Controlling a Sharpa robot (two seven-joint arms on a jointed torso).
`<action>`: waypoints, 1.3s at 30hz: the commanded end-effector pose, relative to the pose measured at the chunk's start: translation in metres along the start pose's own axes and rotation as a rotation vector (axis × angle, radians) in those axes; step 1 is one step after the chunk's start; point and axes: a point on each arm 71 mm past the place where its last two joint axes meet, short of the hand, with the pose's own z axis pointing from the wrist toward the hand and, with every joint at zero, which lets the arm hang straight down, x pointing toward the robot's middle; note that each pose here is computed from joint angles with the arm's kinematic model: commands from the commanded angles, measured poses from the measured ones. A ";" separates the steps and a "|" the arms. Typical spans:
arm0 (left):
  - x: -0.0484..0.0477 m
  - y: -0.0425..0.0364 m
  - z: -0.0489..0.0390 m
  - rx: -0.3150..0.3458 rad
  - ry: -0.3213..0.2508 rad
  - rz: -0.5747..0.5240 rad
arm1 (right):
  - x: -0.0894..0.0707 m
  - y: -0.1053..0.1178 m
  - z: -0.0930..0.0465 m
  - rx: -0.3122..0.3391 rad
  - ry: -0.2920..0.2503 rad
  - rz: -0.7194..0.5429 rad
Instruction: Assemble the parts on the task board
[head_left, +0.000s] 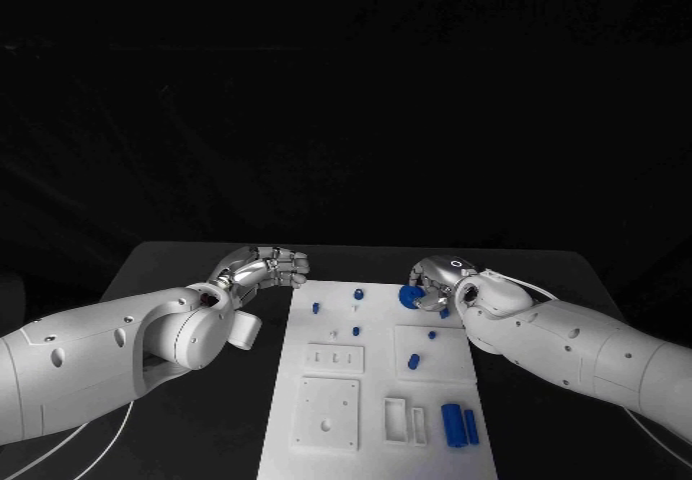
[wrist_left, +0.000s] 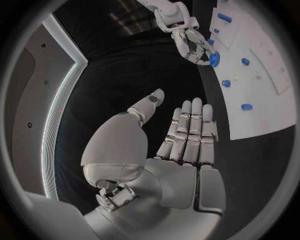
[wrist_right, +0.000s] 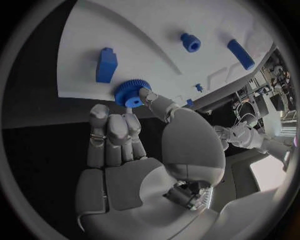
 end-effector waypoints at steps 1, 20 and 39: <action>0.0029 -0.0014 -0.0001 0.010 0.019 0.000 | 0.002 0.002 -0.001 -0.006 -0.010 -0.059; -0.0015 -0.0016 -0.0009 0.015 0.008 0.012 | -0.019 0.035 -0.016 -0.079 -0.206 -0.041; 0.0013 -0.0020 0.0005 0.018 0.013 0.011 | -0.012 0.102 -0.008 -0.193 -0.195 -0.039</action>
